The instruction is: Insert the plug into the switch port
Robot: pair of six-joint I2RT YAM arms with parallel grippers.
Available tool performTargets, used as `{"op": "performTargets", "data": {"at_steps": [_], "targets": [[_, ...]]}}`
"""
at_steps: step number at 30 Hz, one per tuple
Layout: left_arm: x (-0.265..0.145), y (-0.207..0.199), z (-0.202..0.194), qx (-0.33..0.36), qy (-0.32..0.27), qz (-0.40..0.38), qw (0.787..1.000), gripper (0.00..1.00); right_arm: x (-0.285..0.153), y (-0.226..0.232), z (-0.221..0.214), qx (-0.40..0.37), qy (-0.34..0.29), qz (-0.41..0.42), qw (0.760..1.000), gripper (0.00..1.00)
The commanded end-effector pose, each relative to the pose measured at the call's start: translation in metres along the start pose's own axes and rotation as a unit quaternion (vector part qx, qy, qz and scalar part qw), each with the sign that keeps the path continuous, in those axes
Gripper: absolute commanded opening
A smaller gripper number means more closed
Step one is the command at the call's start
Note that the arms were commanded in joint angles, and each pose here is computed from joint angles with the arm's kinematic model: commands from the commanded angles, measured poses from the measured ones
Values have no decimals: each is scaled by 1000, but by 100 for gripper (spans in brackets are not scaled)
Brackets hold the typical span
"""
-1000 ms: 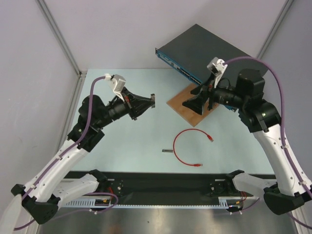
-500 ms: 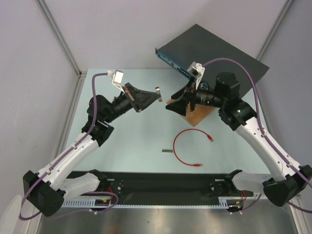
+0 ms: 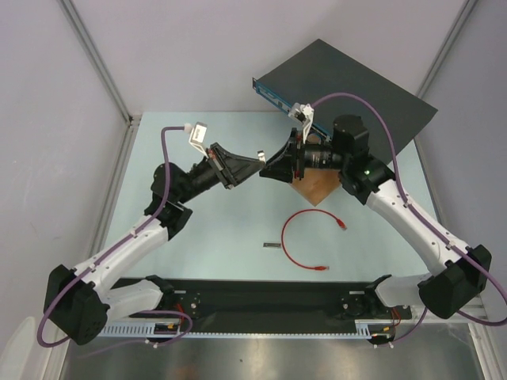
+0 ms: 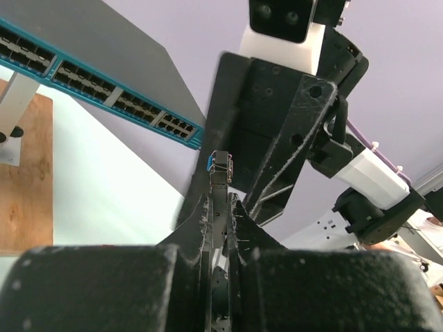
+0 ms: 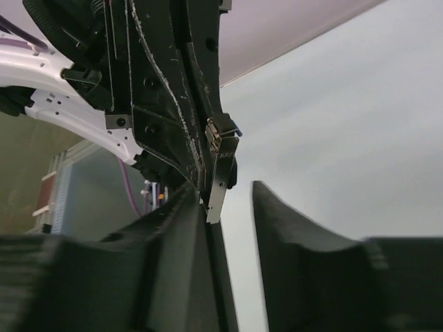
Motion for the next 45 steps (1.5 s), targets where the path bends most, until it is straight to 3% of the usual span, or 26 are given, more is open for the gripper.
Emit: {"op": "performTargets", "data": {"at_steps": [1,2,3,4,7,9,11,12,13,14,15,17,18,19,20,21,22,23,24,25,27,28,31,36,45], "targets": [[2,-22,11,16,-11,-44,999,1,0,14,13,-19,-33,28,999,37],[3,-23,9,16,-6,-48,999,0,0,16,11,-16,-30,35,999,31],[4,-25,9,22,-3,-56,998,0,0,17,11,-25,-29,44,998,13],[4,-25,8,33,-3,-66,997,0,0,18,10,-28,-26,51,998,2],[0,-19,4,57,-3,-65,996,0,-3,19,5,-25,-24,53,998,0],[-5,-16,8,66,0,-55,996,28,-8,23,10,-25,-24,60,998,0],[-11,-15,17,122,21,-40,991,57,-8,23,7,-30,-7,82,996,0],[-11,-22,26,154,22,-39,987,60,-9,27,4,-21,7,105,994,0],[-14,-21,33,232,29,-39,971,60,-9,30,2,-22,13,122,992,0],[-22,-14,29,254,80,-30,964,61,-6,29,-3,-35,23,135,990,0],[-23,-27,43,365,88,-48,926,62,-8,32,-12,-20,45,144,988,0],[-30,-26,45,430,131,-34,893,62,-10,32,-18,-28,55,152,987,0],[-41,-26,40,491,189,-46,849,62,-13,35,-27,-8,74,159,984,0],[-47,-25,36,522,217,-63,823,61,-13,36,-33,-2,88,163,983,0],[-52,-24,33,546,237,-76,800,61,-12,38,-39,0,102,173,980,0],[-62,-20,25,544,267,-72,792,61,-12,39,-53,17,127,186,974,0],[-63,-24,28,585,266,-83,761,61,-11,40,-60,22,138,195,971,0],[-66,-24,27,596,274,-86,750,59,-10,42,-66,30,148,205,967,0],[-65,-25,31,641,278,-94,709,59,-9,42,-74,42,159,215,963,0],[-72,-18,23,633,312,-90,702,59,-9,42,-76,49,163,218,961,0],[-70,-19,17,674,341,-109,646,58,-5,43,-80,63,174,234,954,0],[-73,-15,12,676,364,-101,632,57,-4,44,-80,65,178,241,952,0],[-73,-12,8,684,377,-101,617,56,0,45,-88,88,204,257,940,0],[-65,-10,-16,663,414,-125,610,49,3,45,-89,93,205,261,939,0],[-51,-9,-31,660,416,-166,603,53,9,45,-91,91,210,267,936,0]]}}
Point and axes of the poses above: each gripper's point midway between its finger pads, its own x axis out along the fingers, its own y axis along the line the jaws close on, z = x × y, the point moved 7 cm from there along -x, back along the fingers, and after that the axes turned 11 degrees about -x, right-handed, at the moved point
